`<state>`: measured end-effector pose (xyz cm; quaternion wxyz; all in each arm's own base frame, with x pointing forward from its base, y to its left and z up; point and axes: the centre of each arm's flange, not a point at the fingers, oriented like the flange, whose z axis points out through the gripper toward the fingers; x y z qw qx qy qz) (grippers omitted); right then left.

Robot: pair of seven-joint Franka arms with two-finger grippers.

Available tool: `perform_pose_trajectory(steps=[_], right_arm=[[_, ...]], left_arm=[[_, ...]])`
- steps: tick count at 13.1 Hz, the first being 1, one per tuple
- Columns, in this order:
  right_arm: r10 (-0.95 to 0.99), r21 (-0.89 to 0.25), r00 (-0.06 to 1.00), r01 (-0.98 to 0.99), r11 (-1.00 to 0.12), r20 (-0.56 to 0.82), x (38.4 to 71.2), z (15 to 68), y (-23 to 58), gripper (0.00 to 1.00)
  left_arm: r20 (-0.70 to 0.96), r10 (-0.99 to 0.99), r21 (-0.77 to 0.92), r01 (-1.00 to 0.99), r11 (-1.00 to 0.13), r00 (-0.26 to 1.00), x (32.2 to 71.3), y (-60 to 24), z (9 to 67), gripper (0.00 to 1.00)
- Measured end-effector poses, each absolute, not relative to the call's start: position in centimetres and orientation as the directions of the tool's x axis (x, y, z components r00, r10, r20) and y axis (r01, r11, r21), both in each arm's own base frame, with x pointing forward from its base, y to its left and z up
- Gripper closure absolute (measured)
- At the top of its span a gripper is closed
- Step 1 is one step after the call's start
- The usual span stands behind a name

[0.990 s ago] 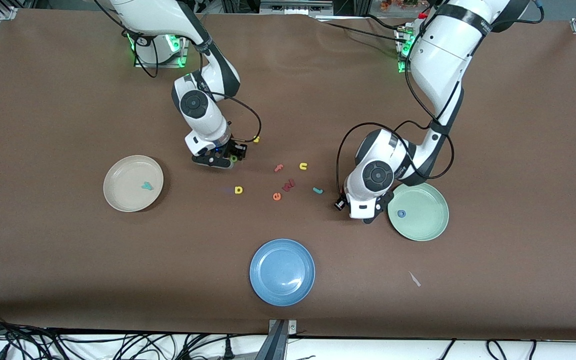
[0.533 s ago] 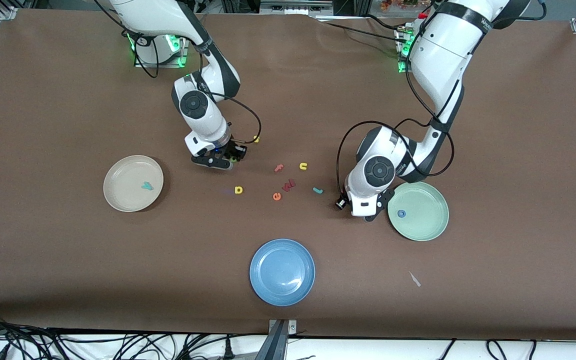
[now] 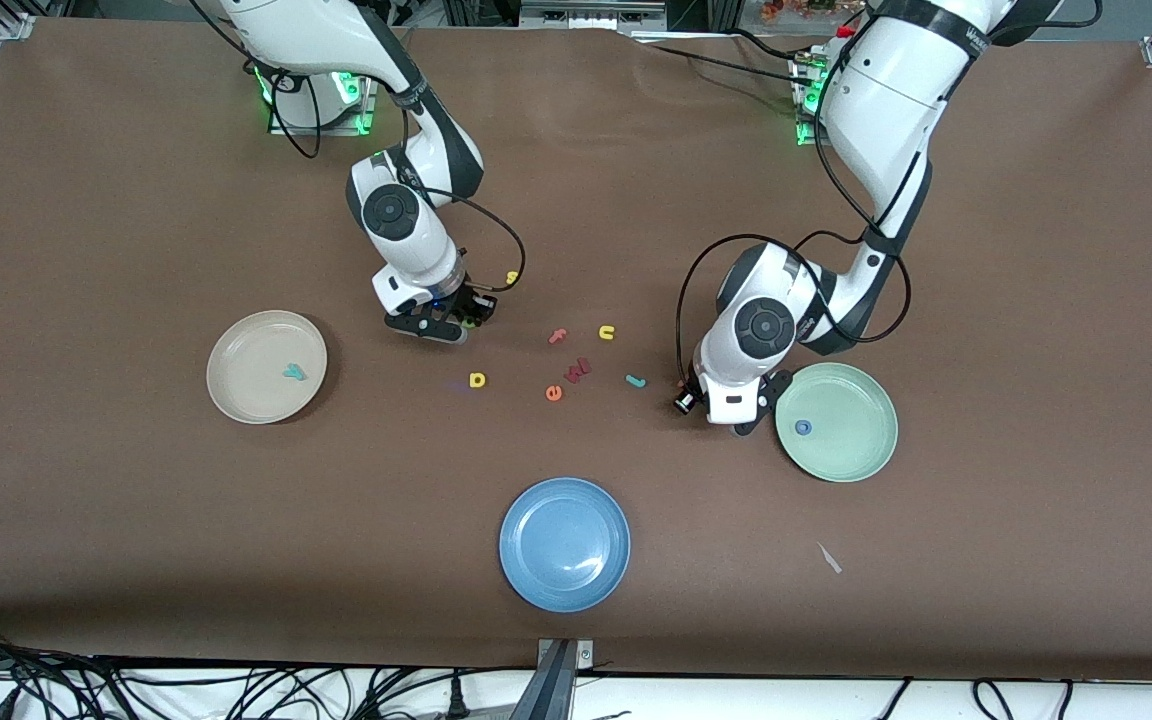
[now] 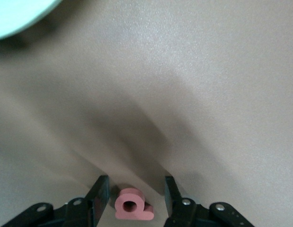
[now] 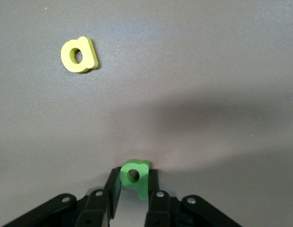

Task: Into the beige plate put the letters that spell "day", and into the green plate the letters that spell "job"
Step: 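Grasp the pink letter with the left gripper while the right gripper grasps green q, then drop the q on the white plate while the left gripper drops pink on green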

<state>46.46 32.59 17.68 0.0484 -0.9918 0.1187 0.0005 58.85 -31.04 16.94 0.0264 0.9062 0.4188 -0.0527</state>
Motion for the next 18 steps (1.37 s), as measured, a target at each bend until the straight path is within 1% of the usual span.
perform_pose_trajectory(steps=[2, 6, 10, 14, 16, 17, 18], right_arm=[[-0.235, -0.095, 0.972, -0.236, -0.967, -0.014, 46.6, 17.7, 32.7, 0.72], [-0.238, -0.08, 0.971, -0.239, -0.968, -0.028, 47.2, 18.0, 32.6, 0.72], [-0.201, -0.03, 0.979, -0.202, -0.979, -0.011, 49.4, 19.6, 30.7, 0.72], [-0.093, 0.019, 0.996, -0.092, -0.996, -0.016, 52.4, 22.5, 24.7, 0.72], [-0.026, 0.038, 0.999, -0.025, -0.999, -0.023, 54.0, 24.3, 20.5, 0.72], [0.004, 0.044, 1.0, 0.005, -0.999, -0.027, 54.6, 25.0, 18.5, 0.72], [0.031, 0.049, 0.999, 0.032, -0.998, -0.027, 55.1, 25.7, 16.6, 0.72]], left_arm=[[-0.116, 0.757, 0.006, 0.762, -0.647, 0.643, 58.8, -31.0, 17.0, 0.49], [-0.117, 0.757, 0.006, 0.762, -0.647, 0.643, 58.7, -31.1, 17.1, 0.48], [-0.121, 0.758, 0.006, 0.764, -0.646, 0.641, 58.4, -31.7, 17.1, 0.49], [-0.122, 0.756, 0.006, 0.762, -0.648, 0.643, 58.2, -31.9, 17.3, 0.51], [-0.122, 0.758, 0.004, 0.764, -0.646, 0.641, 58.1, -31.6, 17.3, 0.69], [-0.122, 0.758, 0.003, 0.764, -0.645, 0.641, 58.1, -31.6, 17.3, 0.69], [-0.122, 0.758, 0.004, 0.764, -0.645, 0.641, 58.1, -31.6, 17.3, 0.76]])
